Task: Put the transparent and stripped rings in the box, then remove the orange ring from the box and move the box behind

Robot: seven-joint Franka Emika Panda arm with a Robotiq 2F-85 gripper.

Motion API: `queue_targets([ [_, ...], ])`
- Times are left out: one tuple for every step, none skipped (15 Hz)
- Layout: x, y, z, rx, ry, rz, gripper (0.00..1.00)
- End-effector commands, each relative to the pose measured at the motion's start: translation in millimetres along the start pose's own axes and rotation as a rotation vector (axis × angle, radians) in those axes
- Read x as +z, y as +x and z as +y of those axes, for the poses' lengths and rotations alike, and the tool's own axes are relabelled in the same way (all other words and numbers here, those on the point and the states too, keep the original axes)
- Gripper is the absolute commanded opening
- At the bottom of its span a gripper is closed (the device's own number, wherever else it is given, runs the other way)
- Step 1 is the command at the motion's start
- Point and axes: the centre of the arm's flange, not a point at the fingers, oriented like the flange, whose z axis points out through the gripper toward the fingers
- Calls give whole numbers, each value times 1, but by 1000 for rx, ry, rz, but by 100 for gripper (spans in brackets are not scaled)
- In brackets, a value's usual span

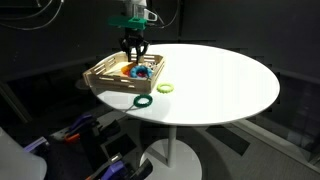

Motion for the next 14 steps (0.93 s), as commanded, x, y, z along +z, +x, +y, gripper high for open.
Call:
queue_targets([
  [0, -6, -1, -20, 3, 11, 45],
  [0, -6, -1, -20, 4, 10, 47],
  [1, -7, -1, -20, 4, 10, 46],
  [1, -7, -1, -21, 4, 9, 47],
  [1, -7, -1, -21, 3, 8, 46],
  [2, -7, -1, -21, 3, 7, 47],
  [3, -8, -1, -20, 3, 5, 45],
  [3, -8, -1, -20, 4, 4, 46],
  [4, -8, -1, -20, 4, 2, 45],
  [4, -8, 0, -20, 4, 1, 44],
  [5, -8, 0, -19, 4, 0, 43],
  [5, -9, 0, -19, 4, -2, 42],
  [6, -9, 0, -19, 4, -3, 43],
  [6, -9, 0, -19, 4, -4, 41],
])
